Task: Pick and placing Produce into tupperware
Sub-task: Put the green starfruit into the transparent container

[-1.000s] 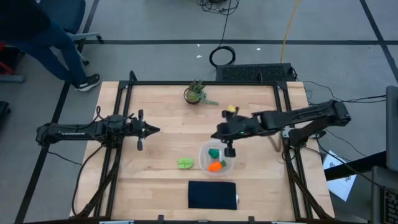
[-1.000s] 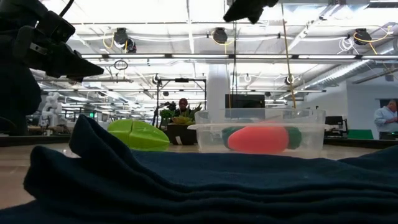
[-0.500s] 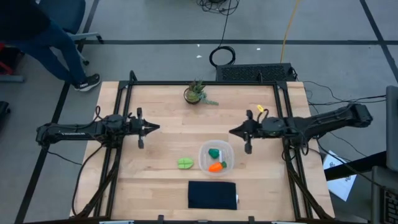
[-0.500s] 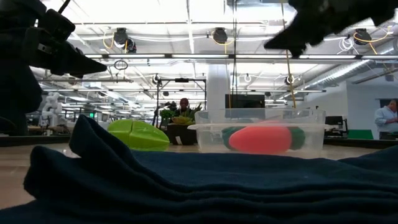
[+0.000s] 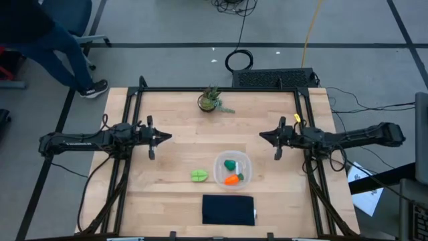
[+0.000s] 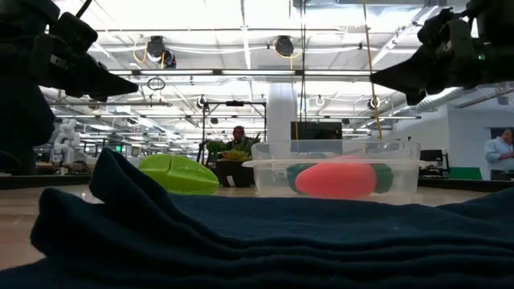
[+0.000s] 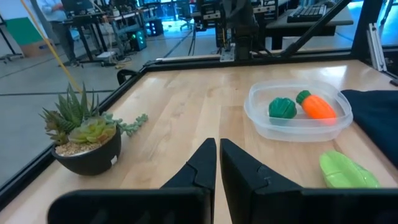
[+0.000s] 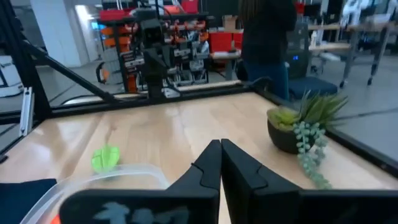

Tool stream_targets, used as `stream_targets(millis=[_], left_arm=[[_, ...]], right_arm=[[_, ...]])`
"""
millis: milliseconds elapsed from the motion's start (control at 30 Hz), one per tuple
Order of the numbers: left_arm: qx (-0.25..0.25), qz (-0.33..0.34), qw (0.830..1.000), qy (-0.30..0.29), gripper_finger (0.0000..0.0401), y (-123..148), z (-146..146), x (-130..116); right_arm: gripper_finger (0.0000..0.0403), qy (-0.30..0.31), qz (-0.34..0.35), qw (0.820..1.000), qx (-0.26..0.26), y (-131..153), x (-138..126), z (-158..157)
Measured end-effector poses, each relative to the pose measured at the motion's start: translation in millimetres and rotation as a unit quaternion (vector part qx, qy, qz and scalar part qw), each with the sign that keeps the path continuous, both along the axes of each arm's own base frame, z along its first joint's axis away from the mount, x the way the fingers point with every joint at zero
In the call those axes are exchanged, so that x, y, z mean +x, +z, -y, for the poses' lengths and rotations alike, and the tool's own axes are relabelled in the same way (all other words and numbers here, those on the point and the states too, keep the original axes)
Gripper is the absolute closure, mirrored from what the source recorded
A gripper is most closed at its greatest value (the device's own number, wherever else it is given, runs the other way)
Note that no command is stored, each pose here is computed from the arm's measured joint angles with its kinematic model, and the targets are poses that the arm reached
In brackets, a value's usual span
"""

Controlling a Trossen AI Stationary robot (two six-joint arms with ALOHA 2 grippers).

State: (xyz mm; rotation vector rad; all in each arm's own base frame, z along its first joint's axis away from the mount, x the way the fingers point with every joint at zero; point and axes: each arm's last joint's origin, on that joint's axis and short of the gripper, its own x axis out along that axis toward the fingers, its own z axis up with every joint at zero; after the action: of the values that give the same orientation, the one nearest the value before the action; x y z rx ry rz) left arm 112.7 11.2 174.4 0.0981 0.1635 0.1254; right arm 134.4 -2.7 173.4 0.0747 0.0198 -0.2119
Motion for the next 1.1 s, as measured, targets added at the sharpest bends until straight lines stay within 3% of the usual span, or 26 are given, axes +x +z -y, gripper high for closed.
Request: stream_targets(millis=[300,833,1100], left_arm=[[-0.006,-0.004,1.0,0.001,0.0375,-1,0,0],[-0.012,-0.013,1.0,0.002,0.0375,-3,0,0],[-0.045,-0.01,0.999,-0.006,0.0375,-1,1,1]], right_arm=[[0.0403,0.016,0.092,0.995,-0.046,12,-4,-1],[0.0403,0.044,0.063,0.996,-0.037,6,-3,-3],[0.0403,0.044,0.058,0.996,-0.046,5,-3,-3]])
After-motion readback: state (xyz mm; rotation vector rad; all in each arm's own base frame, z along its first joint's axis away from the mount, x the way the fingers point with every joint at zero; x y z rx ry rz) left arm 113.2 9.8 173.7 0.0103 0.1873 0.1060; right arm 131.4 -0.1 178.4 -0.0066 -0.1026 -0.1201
